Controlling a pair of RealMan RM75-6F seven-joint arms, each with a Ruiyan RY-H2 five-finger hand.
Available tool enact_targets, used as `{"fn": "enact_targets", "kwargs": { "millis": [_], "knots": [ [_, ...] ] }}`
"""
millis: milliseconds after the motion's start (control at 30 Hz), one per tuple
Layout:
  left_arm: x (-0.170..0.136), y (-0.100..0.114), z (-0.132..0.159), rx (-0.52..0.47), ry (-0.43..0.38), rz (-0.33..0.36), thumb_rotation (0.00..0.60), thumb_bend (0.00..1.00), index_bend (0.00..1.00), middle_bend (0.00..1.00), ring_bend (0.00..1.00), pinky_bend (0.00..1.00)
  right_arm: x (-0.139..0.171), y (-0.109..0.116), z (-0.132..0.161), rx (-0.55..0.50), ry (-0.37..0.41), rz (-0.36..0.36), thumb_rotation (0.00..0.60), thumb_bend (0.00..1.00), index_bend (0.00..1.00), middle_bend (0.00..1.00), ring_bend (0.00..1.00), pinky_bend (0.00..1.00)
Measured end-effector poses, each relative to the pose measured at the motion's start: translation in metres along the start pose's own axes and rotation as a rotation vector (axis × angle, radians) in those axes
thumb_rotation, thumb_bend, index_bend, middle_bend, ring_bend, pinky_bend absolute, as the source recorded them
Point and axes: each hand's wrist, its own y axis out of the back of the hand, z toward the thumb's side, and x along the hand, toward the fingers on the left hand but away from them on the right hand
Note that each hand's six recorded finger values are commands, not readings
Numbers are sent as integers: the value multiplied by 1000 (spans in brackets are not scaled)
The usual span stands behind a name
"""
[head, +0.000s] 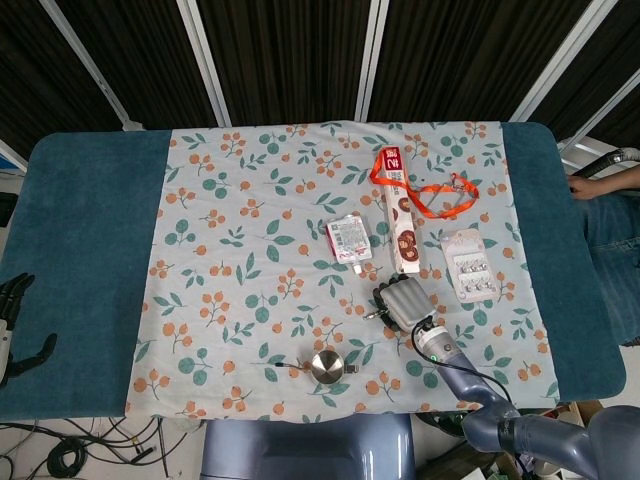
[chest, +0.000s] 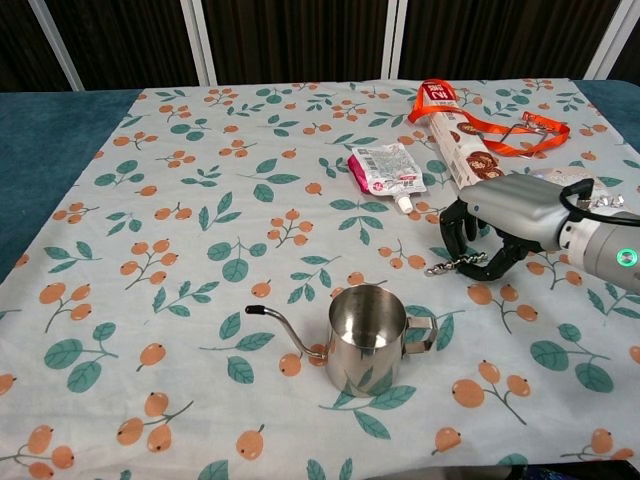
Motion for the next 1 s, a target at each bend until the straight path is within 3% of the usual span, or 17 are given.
{"fn": "enact_targets", "kwargs": {
  "millis": [1000],
  "knots": [
    [0,1,-1,1,3,1,600,349,5,29,12,0,-2,-5,4,13,9,23,600,290,526,430,396,328]
  ]
}}
